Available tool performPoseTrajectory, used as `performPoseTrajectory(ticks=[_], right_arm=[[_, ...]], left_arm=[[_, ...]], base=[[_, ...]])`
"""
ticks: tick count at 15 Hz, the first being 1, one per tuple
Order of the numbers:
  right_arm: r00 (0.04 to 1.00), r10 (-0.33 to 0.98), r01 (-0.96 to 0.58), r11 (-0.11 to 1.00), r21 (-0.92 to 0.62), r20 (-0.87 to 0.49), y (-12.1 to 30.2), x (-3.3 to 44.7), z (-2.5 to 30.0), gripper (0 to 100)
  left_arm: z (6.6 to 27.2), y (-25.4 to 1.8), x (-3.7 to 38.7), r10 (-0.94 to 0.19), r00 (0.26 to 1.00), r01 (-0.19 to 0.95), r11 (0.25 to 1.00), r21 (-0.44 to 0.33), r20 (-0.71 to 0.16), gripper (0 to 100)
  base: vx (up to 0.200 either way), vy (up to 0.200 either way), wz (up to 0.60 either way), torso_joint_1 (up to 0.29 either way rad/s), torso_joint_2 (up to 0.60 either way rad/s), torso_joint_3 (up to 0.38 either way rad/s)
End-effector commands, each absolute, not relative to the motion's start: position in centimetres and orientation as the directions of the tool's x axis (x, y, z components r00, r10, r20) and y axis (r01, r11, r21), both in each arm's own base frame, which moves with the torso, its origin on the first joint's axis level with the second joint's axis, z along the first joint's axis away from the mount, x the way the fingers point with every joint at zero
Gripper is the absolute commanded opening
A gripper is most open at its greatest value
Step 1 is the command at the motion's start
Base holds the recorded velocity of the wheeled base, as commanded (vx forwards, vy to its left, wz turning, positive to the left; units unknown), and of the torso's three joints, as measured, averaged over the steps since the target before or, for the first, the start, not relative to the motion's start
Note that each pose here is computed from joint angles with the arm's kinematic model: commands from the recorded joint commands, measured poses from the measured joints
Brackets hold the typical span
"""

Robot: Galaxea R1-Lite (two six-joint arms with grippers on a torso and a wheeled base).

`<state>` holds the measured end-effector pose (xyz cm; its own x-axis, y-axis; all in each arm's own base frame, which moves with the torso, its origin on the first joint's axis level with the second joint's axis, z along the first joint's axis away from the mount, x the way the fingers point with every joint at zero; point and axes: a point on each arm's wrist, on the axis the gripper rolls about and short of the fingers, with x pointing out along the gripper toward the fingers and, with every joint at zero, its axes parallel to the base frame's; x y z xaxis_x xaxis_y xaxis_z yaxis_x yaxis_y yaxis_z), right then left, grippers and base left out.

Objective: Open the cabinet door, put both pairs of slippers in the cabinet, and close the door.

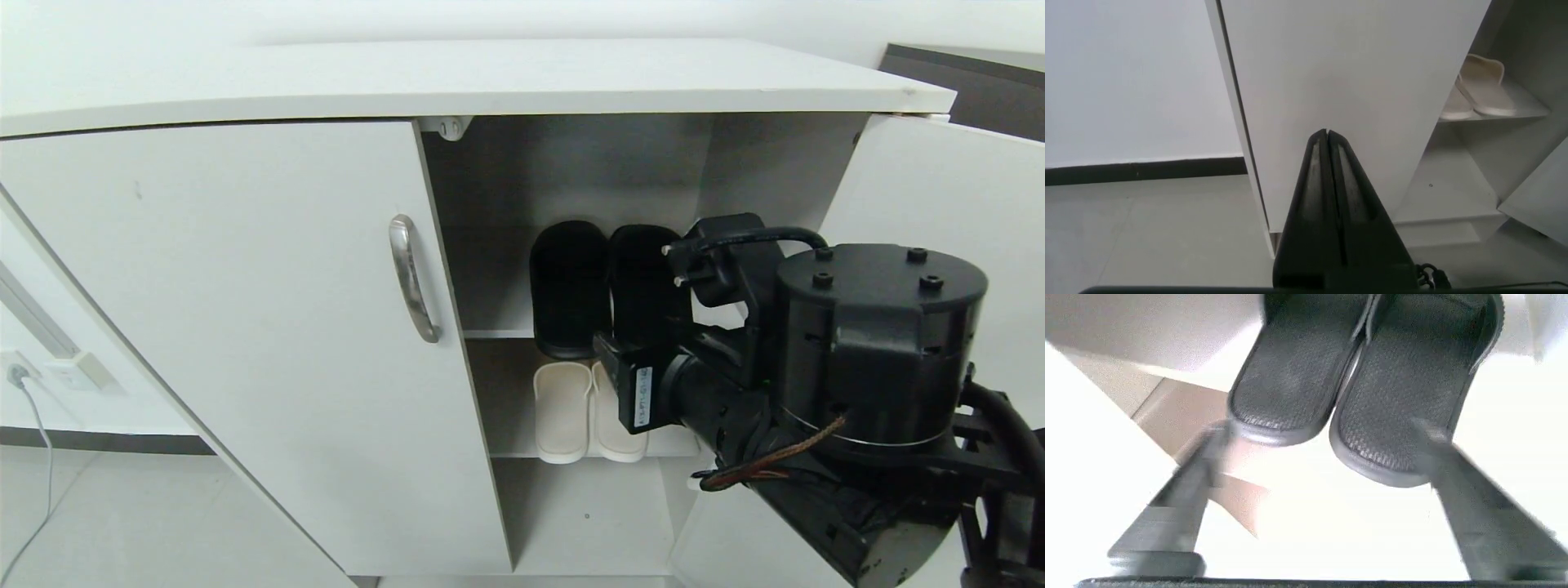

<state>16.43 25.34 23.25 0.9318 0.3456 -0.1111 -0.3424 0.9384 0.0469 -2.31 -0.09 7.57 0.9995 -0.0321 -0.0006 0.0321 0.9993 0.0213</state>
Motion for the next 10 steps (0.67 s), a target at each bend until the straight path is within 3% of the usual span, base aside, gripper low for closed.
performPoseTrajectory(ticks=[1,7,10], right_arm=[[0.929,0.351,-0.348,0.936,0.043,-0.116,25.29,16.22,23.08,0],[0.925,0.354,-0.353,0.935,0.027,-0.137,25.13,16.11,22.32,0],[0.922,0.361,-0.361,0.932,0.025,-0.139,25.13,16.1,22.28,0]], left_arm=[[7.59,-0.09,-2.3,-0.032,0.999,0.032,0.999,0.021,-0.002,0],[7.59,-0.09,-2.3,-0.032,0.999,0.032,0.999,0.021,-0.002,0],[7.59,-0.09,-2.3,-0.032,0.999,0.032,0.999,0.021,-0.002,0]], base=[[0.0,0.0,0.0,0.0,0.0,0.0],[0.0,0.0,0.0,0.0,0.0,0.0],[-0.2,0.0,0.0,0.001,0.0,0.004]])
